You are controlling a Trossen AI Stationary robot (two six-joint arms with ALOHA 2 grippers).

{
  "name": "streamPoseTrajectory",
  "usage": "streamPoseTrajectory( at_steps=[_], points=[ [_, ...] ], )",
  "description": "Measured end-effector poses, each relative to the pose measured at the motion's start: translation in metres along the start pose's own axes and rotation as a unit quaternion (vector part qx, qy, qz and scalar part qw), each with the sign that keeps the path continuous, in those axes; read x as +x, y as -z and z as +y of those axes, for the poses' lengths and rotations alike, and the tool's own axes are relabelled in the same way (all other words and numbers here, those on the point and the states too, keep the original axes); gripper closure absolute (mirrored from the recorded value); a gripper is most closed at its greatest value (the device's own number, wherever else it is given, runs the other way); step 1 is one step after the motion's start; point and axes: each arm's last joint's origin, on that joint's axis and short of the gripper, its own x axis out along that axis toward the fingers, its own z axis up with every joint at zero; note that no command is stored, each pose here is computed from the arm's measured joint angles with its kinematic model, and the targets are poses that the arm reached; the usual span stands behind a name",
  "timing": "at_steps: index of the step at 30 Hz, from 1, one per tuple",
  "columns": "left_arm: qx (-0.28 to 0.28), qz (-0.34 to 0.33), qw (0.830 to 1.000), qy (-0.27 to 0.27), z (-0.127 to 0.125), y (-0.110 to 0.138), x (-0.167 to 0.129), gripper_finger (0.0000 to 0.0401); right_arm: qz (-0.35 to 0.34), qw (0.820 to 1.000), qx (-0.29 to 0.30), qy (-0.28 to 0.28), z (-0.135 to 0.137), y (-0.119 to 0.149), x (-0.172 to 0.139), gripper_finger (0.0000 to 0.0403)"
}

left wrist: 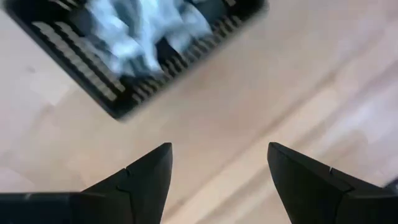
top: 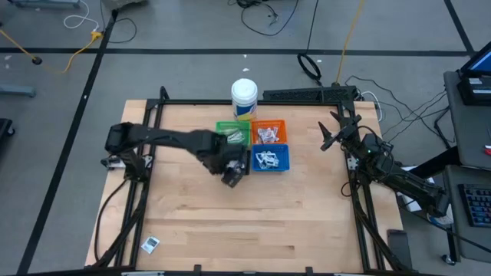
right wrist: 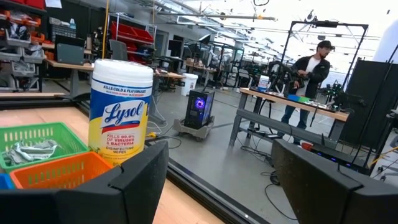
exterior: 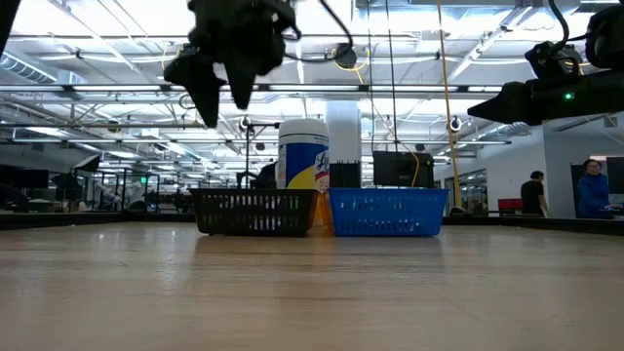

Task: Pick & Place First Aid Supplies
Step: Put the black towelette pack into the black basket

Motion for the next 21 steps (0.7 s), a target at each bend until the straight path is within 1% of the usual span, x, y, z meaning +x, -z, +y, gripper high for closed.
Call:
streamPoseTrajectory(
  at_steps=[9,17,21],
  points=[
    [0.039,0.013,0.999,0.012,-0.039,0.067,-0.003,0.0132,0.0,1.0,0.0,0.0,0.0,0.0,0.0,0.0124],
    [0.074,0.036,0.997,0.011,-0.062,0.131,0.0,0.0132,0.0,1.0,0.0,0.0,0.0,0.0,0.0,0.0124],
    [0.079,0.05,0.996,0.007,-0.069,0.166,0.002,0.0132,0.0,1.0,0.0,0.0,0.0,0.0,0.0,0.0124]
  ],
)
